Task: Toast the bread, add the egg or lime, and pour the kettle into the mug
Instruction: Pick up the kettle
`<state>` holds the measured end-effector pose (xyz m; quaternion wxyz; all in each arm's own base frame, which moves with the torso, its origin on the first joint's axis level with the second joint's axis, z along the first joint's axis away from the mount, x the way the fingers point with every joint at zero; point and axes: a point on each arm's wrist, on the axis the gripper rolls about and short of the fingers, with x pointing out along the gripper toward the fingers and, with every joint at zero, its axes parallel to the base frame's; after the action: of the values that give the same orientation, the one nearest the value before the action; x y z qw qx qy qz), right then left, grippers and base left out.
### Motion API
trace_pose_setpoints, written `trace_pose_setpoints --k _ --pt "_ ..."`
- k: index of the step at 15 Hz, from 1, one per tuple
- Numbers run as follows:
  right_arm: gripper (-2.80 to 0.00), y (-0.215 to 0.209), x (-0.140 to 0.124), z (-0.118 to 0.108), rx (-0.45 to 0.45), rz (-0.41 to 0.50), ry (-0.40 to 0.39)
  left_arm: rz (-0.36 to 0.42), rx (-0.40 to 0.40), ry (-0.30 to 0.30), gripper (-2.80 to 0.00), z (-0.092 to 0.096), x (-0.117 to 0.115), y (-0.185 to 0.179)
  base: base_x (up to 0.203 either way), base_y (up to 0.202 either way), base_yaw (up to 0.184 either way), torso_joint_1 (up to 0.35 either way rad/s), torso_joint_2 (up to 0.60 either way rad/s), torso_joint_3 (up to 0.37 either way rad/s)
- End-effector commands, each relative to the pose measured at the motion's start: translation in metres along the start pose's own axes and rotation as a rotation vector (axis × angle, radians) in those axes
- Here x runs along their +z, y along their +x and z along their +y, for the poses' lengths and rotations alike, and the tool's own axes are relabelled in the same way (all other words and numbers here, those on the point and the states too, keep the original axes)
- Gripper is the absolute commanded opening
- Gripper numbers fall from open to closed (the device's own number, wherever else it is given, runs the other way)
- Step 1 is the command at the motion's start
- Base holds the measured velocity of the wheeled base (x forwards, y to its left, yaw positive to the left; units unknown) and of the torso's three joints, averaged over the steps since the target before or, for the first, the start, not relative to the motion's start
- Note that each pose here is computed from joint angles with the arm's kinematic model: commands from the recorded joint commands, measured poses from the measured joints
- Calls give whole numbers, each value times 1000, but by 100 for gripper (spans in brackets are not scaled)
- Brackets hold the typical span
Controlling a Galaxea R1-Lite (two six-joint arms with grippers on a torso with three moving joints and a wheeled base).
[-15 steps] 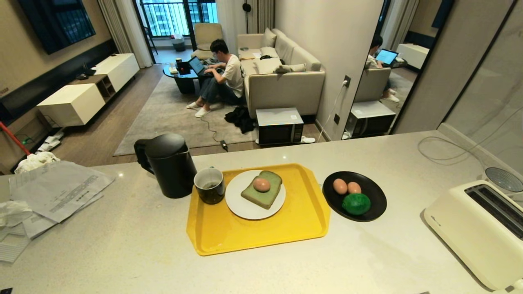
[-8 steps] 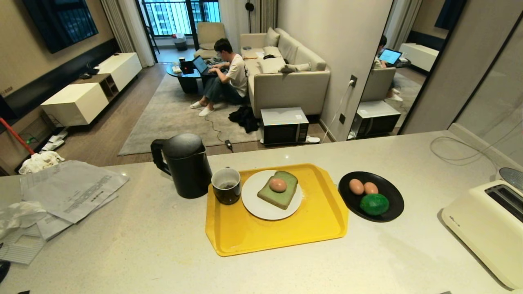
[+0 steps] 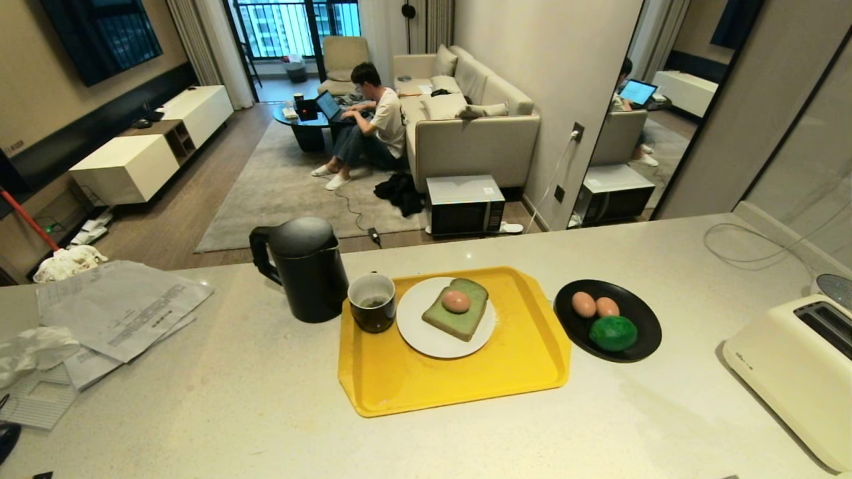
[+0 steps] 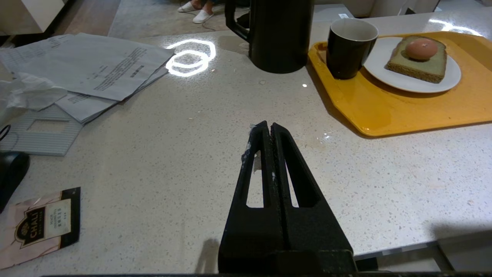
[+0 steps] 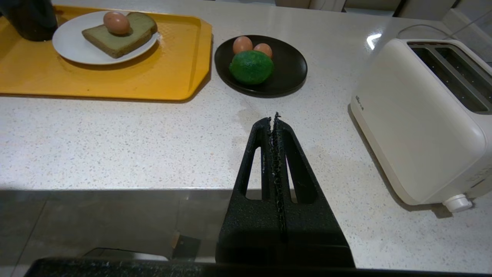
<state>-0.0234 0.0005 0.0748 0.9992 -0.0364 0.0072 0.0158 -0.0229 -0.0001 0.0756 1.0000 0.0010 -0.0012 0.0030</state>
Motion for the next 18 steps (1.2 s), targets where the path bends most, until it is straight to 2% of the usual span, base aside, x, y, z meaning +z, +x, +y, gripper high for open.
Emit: trace_pose_setpoints --k 1,18 --pt "-280 0 0 0 1 1 0 -1 2 0 -280 0 0 0 0 0 0 0 0 0" --pt "-280 0 0 0 1 1 -1 -1 2 0 -280 0 0 0 0 0 0 -84 167 78"
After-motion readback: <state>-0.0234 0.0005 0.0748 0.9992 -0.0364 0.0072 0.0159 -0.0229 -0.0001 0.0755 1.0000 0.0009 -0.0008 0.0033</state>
